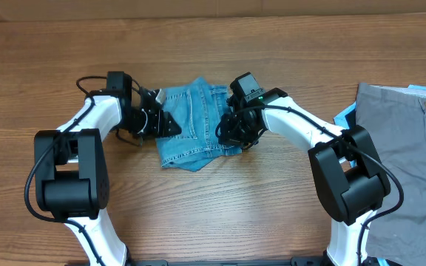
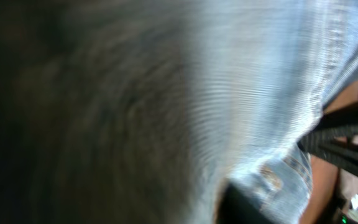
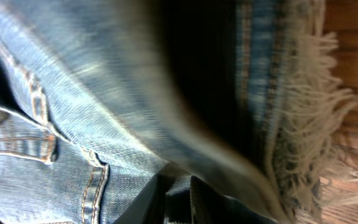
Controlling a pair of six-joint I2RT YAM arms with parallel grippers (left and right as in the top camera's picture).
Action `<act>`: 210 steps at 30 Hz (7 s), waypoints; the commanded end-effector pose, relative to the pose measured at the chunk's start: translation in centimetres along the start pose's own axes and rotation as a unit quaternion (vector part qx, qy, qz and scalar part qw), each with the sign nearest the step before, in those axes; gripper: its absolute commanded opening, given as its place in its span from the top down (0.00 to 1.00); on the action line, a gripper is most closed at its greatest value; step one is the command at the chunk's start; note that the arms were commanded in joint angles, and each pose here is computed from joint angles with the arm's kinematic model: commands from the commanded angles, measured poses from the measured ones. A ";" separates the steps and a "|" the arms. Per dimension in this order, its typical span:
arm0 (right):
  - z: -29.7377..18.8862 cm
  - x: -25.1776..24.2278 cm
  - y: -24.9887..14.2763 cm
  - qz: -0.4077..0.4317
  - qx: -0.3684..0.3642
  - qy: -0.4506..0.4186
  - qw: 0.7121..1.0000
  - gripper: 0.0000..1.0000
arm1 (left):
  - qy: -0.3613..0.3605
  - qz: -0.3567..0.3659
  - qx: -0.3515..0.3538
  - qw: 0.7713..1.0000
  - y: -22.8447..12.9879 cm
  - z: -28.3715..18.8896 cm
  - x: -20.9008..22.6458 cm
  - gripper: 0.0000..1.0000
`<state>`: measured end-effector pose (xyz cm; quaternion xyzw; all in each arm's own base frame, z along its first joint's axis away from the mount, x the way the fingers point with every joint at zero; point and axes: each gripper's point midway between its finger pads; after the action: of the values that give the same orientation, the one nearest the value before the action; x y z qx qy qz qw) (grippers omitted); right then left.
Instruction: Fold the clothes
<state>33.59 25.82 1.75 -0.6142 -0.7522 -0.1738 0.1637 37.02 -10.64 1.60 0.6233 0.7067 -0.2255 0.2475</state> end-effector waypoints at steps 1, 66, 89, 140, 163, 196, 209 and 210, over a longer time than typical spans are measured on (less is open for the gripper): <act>-1.0 -0.9 0.3 -0.001 -0.013 -0.024 1.000 0.84 | -0.036 0.029 0.034 0.998 -1.9 1.8 -2.0 0.96; -46.3 7.7 -8.4 -0.121 -0.505 -0.089 0.850 0.00 | 0.185 0.135 -0.352 0.908 -6.1 -32.2 -12.9 0.00; -46.0 6.3 -17.6 -0.114 -0.486 -0.095 0.862 0.00 | 0.208 0.098 -0.413 0.881 -20.1 -35.2 -13.2 0.00; -25.3 -13.3 -12.6 -0.082 -0.678 -0.239 0.690 0.00 | 0.208 0.098 -0.413 0.881 -20.1 -35.2 -13.2 0.00; -25.3 -13.4 -12.6 -0.082 -0.678 -0.239 0.690 0.00 | 0.222 0.110 -0.455 0.855 -18.3 -36.5 -13.4 0.00; -25.3 -13.4 -12.6 -0.082 -0.678 -0.240 0.690 0.00 | 0.064 0.150 -0.706 0.689 -11.1 -21.6 -1.2 0.00; -25.3 -13.4 -12.6 -0.082 -0.678 -0.239 0.690 0.00 | 0.094 0.126 -0.658 0.736 -11.1 -18.7 1.2 0.00; -25.3 -13.4 -12.6 -0.082 -0.678 -0.239 0.690 0.00 | 0.095 0.126 -0.658 0.736 -11.1 -18.7 1.2 0.00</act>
<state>24.63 0.30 17.43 -0.5150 -0.4925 -0.4960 -0.4961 24.64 0.58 15.48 0.4098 0.6122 0.3912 0.5515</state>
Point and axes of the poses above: each gripper's point midway between its finger pads, its own z axis out along the fingers, its own x axis along the line the jaws close on, y = z × x, and after that the axes turned 12 degrees about -z, right-handed
